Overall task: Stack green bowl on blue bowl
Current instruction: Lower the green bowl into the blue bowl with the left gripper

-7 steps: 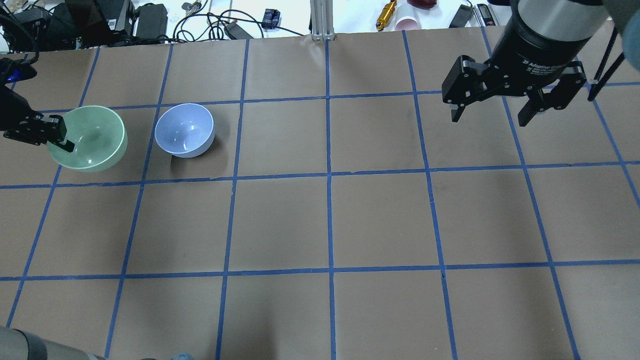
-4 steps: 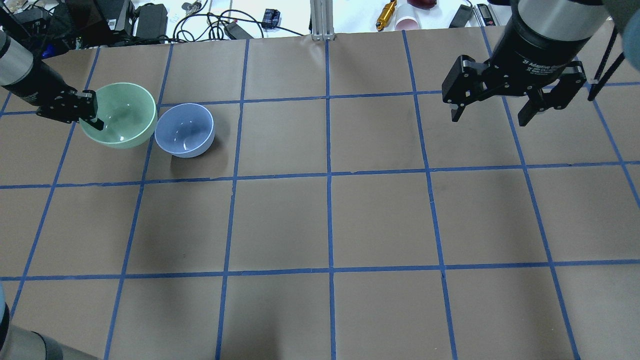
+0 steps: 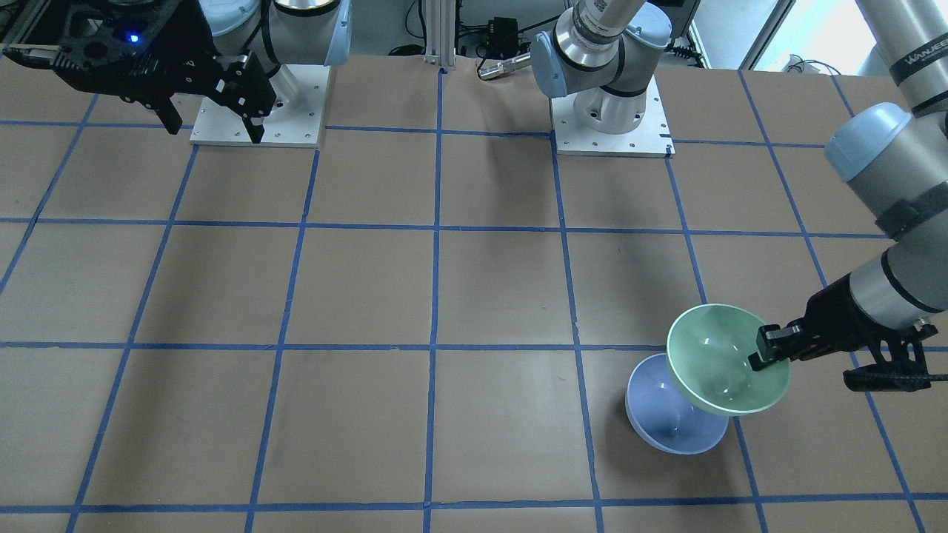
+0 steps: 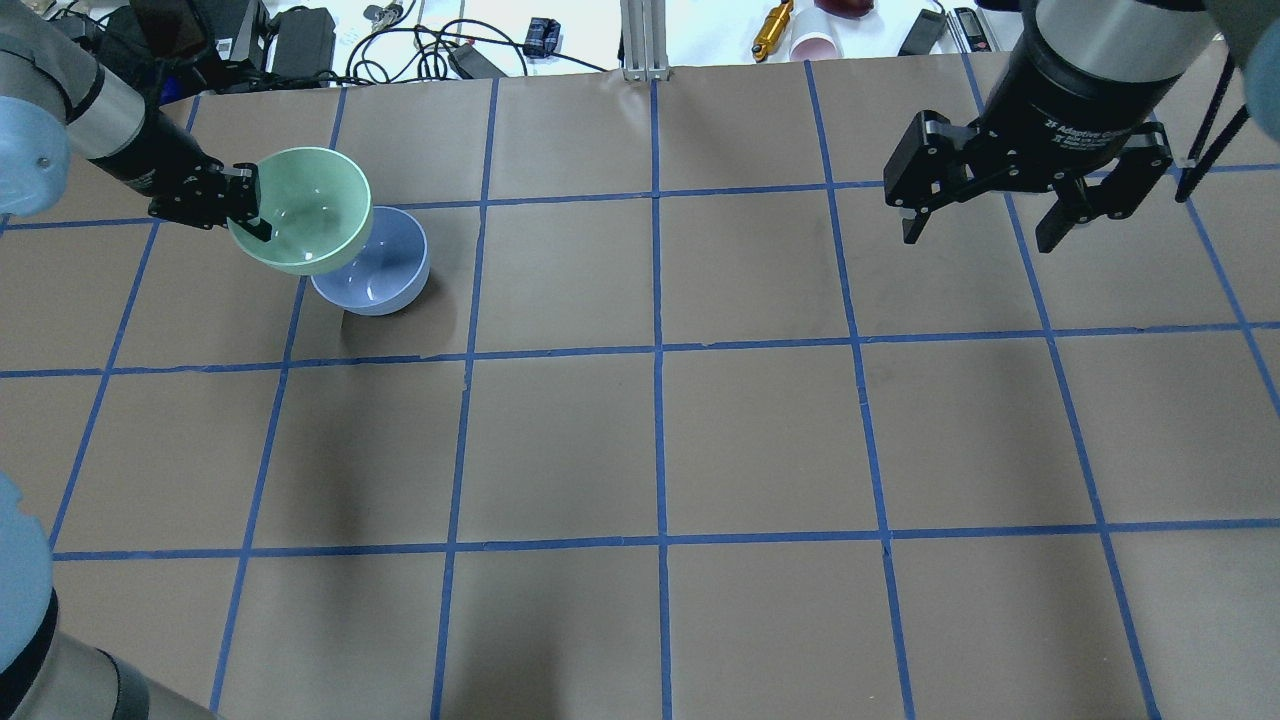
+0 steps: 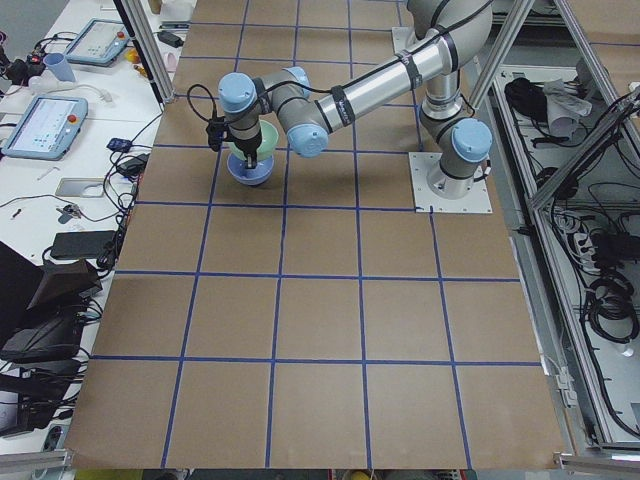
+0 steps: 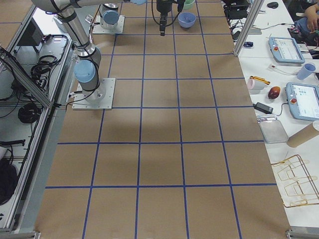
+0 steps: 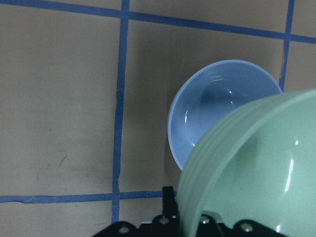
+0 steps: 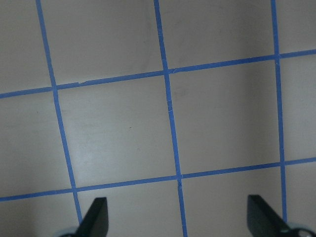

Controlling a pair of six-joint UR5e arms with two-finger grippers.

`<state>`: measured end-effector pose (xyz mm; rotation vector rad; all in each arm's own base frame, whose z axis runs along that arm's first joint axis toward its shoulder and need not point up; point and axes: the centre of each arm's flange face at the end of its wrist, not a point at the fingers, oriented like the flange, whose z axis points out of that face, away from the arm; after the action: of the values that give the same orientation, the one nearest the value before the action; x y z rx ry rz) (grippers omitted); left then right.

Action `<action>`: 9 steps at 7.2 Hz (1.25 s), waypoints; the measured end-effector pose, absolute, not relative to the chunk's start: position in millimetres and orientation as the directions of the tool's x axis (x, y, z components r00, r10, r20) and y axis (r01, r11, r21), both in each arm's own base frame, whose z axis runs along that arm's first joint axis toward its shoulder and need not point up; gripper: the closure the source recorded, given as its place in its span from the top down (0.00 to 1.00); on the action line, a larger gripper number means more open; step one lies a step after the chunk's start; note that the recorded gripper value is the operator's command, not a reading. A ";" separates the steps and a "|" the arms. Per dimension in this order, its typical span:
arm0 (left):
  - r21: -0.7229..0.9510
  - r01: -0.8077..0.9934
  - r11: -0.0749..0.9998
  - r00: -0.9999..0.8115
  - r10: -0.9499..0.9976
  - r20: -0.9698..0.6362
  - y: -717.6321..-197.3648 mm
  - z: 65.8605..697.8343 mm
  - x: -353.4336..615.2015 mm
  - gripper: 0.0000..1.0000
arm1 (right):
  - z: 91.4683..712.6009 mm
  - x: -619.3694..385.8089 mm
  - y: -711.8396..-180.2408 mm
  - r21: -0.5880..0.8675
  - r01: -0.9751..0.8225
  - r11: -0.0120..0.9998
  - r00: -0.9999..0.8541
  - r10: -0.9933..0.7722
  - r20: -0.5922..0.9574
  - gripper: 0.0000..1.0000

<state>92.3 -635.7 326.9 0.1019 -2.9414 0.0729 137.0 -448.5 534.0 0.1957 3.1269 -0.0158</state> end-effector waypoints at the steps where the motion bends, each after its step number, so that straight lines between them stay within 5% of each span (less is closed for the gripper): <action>1: -0.055 -0.068 0.996 -0.980 -0.056 0.190 -642.5 318.0 89.0 0.00 | 534.0 137.0 -448.5 -0.009 0.125 0.992 -0.992 0.125 -0.009 1.00; 8: -0.023 -0.064 0.998 -0.979 -0.059 0.194 -648.2 286.6 86.2 0.00 | 534.2 137.0 -448.4 -0.009 0.125 0.992 -0.992 0.125 -0.009 1.00; 9: -0.021 -0.064 0.998 -0.979 -0.059 0.195 -648.6 284.5 86.4 0.08 | 534.2 137.0 -448.4 -0.009 0.125 0.992 -0.992 0.125 -0.009 1.00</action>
<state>86.4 -648.6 284.5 0.0918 -2.9449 0.0404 137.0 -448.4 534.2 0.1957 3.1269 -0.0152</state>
